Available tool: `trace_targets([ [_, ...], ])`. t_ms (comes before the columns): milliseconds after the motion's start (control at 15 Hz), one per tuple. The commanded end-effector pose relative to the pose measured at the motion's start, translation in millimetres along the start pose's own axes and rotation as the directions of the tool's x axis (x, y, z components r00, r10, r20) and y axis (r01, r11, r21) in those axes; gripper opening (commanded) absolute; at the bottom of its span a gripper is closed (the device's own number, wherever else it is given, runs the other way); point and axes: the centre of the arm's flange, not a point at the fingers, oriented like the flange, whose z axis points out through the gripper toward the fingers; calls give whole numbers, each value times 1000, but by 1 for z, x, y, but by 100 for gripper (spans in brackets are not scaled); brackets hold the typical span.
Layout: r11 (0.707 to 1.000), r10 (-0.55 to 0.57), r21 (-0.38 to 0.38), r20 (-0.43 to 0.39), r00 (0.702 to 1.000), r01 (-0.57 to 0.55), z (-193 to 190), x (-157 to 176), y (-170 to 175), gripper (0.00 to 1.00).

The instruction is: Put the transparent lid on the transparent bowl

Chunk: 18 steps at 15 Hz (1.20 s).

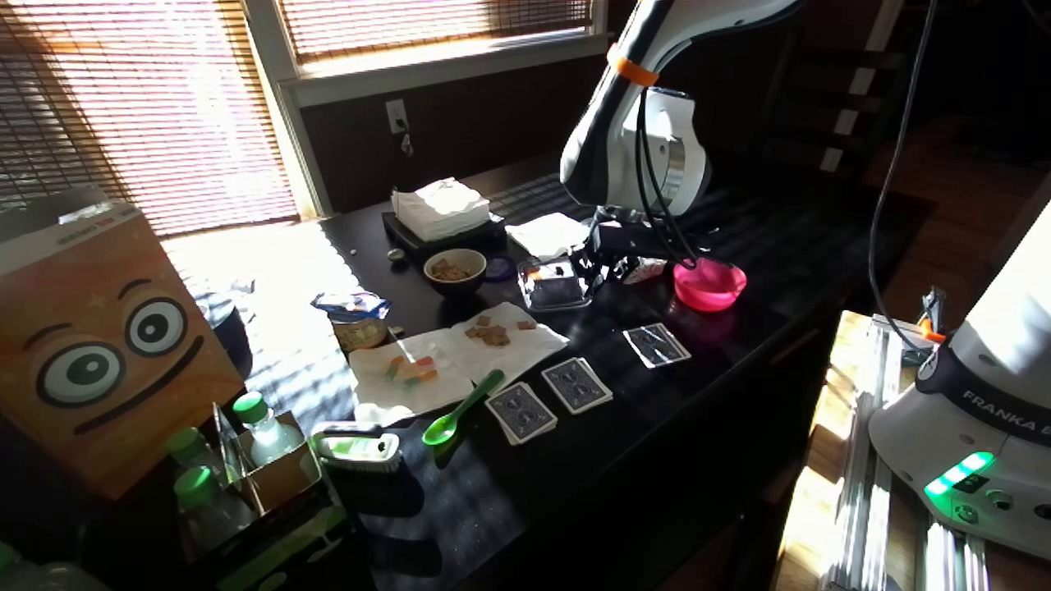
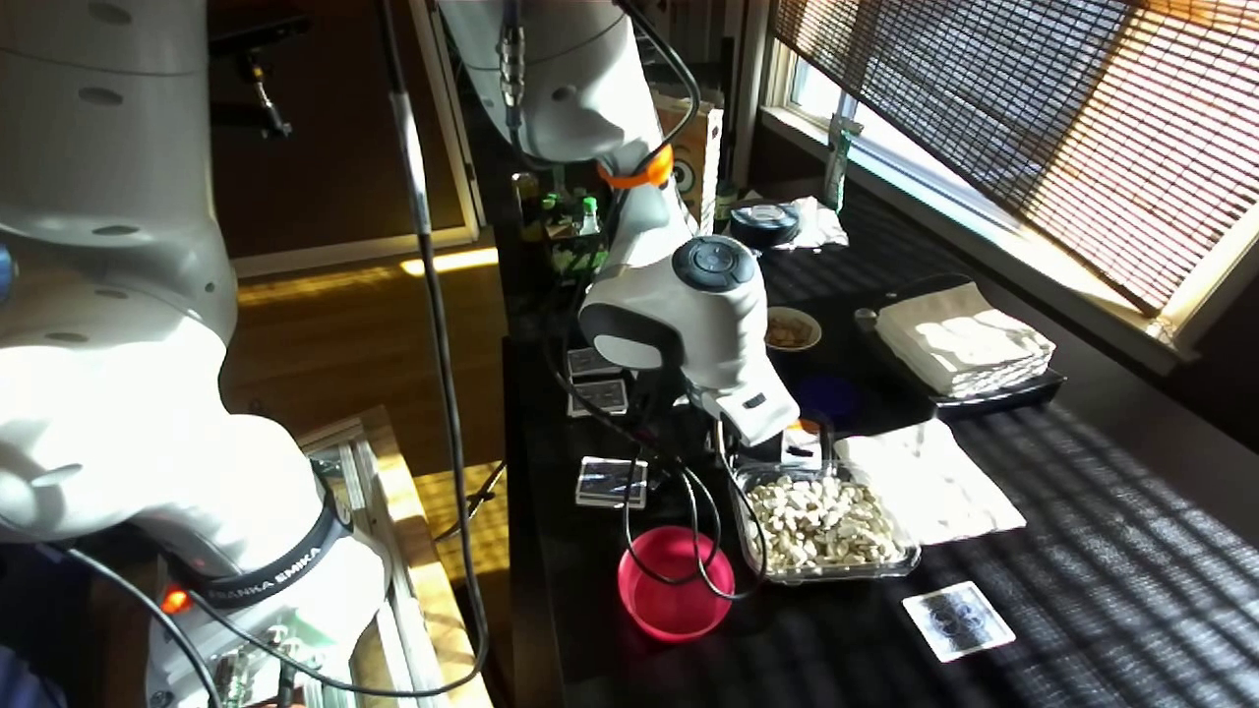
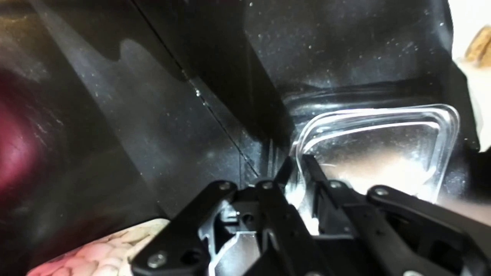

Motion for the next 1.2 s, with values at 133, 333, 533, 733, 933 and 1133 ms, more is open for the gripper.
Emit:
trace_targets([
  [133, 998, -25, 66, 15, 1000, 24, -15, 5, 8, 0],
  [333, 994, -52, 102, 4, 999, 51, -30, 8, 9, 0],
  [533, 990, -67, 126, -12, 998, 68, -43, 14, 9, 0],
  [733, 985, -78, 153, -20, 997, 80, -54, 18, 12, 0],
  [933, 980, -87, 179, -19, 996, 89, -63, 21, 17, 0],
  [1133, 969, -98, 227, -4, 995, 97, -71, 24, 21, 0],
])
